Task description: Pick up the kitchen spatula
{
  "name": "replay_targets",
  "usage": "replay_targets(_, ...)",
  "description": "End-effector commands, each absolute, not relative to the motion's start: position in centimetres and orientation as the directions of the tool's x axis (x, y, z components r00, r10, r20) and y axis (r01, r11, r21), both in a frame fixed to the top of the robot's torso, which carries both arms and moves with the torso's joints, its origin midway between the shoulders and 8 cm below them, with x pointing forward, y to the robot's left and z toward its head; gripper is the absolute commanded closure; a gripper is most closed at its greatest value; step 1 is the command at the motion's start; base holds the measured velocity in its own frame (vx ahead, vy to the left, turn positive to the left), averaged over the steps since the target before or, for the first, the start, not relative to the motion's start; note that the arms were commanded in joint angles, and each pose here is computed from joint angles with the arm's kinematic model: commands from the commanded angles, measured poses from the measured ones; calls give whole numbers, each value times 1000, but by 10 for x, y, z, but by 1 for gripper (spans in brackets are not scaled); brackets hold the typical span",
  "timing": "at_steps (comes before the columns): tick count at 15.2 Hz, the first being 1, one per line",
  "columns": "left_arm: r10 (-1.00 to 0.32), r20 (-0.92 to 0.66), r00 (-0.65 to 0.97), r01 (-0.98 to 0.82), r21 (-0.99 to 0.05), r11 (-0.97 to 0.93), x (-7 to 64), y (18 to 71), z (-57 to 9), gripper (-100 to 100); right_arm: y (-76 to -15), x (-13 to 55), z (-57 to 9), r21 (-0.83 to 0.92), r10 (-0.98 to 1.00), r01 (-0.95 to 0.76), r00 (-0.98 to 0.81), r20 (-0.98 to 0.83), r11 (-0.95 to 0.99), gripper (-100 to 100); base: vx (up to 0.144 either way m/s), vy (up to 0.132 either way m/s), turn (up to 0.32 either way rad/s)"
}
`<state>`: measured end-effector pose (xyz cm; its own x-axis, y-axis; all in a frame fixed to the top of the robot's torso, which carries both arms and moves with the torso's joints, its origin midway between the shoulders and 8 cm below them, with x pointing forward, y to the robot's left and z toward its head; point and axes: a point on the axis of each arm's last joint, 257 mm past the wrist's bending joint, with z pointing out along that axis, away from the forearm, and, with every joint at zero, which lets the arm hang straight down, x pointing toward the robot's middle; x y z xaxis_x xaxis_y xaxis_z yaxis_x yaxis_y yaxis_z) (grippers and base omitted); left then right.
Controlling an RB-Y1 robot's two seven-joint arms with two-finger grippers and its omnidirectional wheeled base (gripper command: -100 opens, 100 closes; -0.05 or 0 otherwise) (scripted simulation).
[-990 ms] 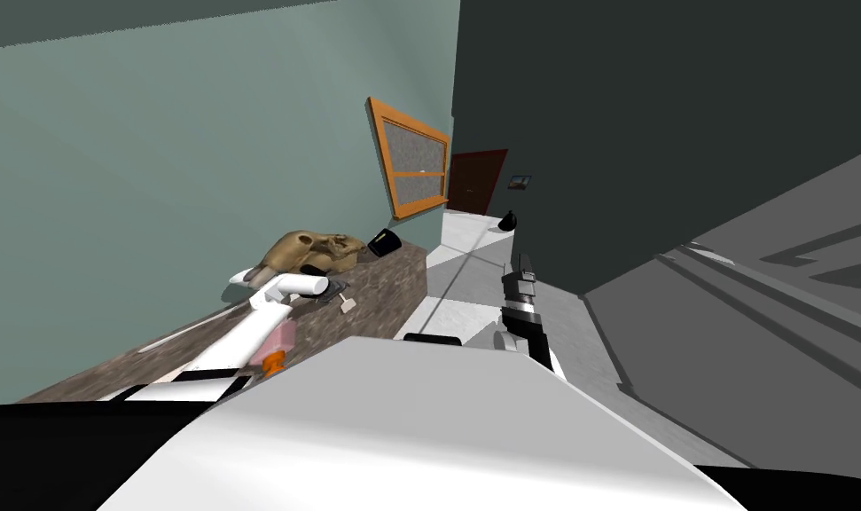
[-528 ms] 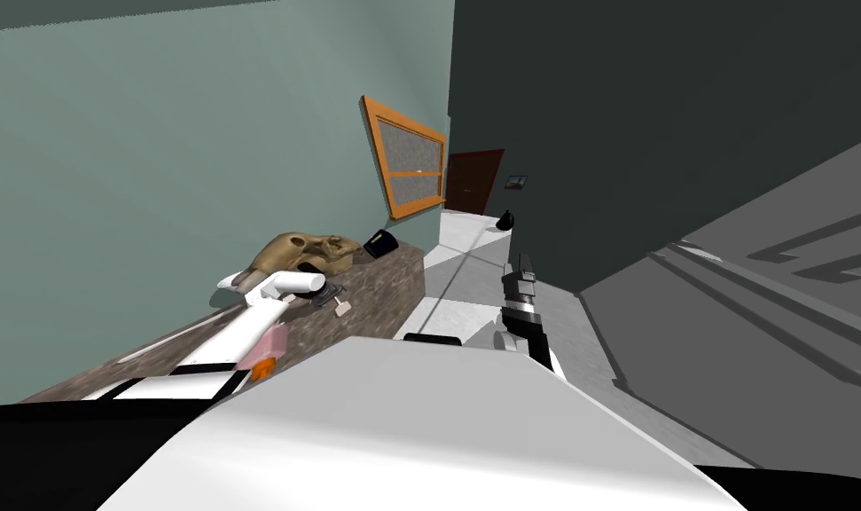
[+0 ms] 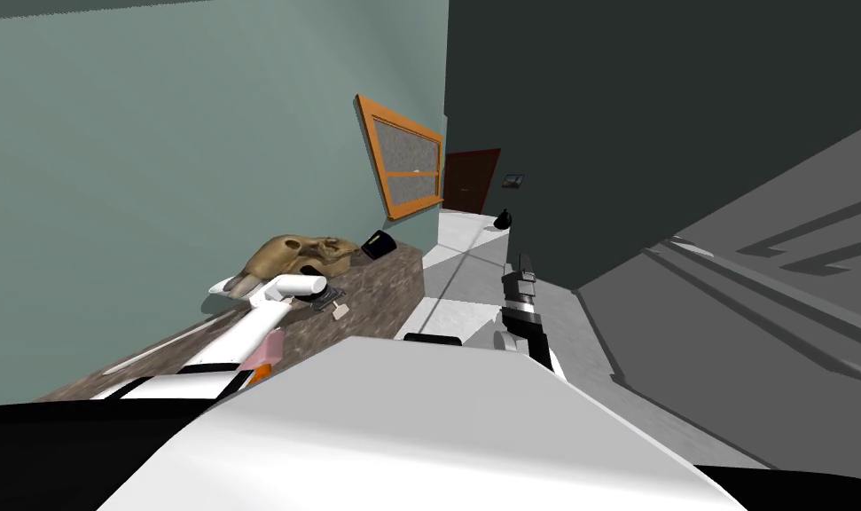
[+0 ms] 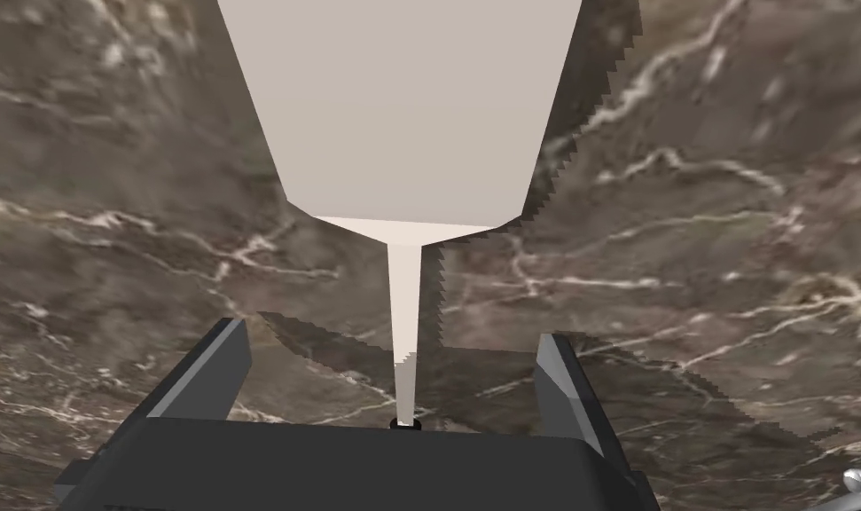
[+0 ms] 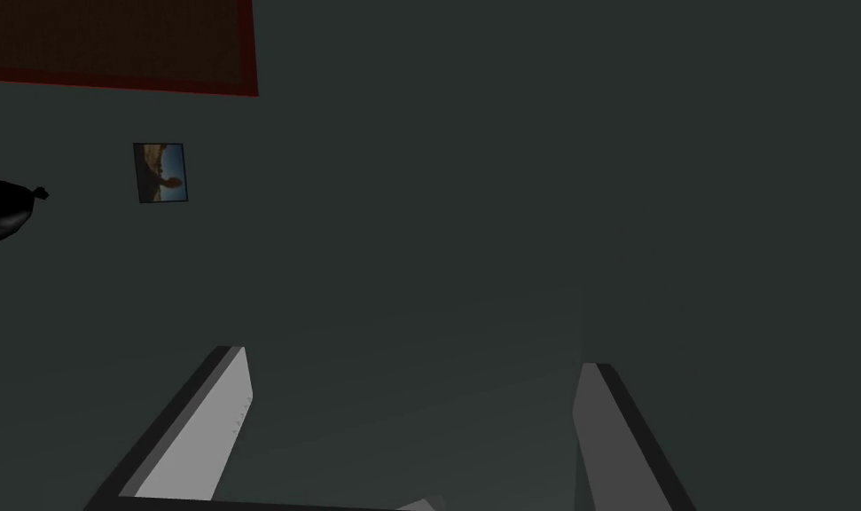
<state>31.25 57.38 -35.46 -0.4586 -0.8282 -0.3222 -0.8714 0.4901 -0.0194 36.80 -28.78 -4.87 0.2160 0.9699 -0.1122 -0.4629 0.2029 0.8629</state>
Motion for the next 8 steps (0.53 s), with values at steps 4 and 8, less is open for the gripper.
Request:
replay_targets(4, -828, -324, -458, -871, -21, 490, 313, 574, -356, 100, -288, 368, -49, 863, 970, -463, 216, -112, 203, 0, 0, 14, -3)
replay_targets(8, -823, -324, -466, -867, -20, 498, 315, 574, -341, 100, -288, 368, -49, 863, 970, -463, 216, -112, 203, 0, 0, -18, 40)
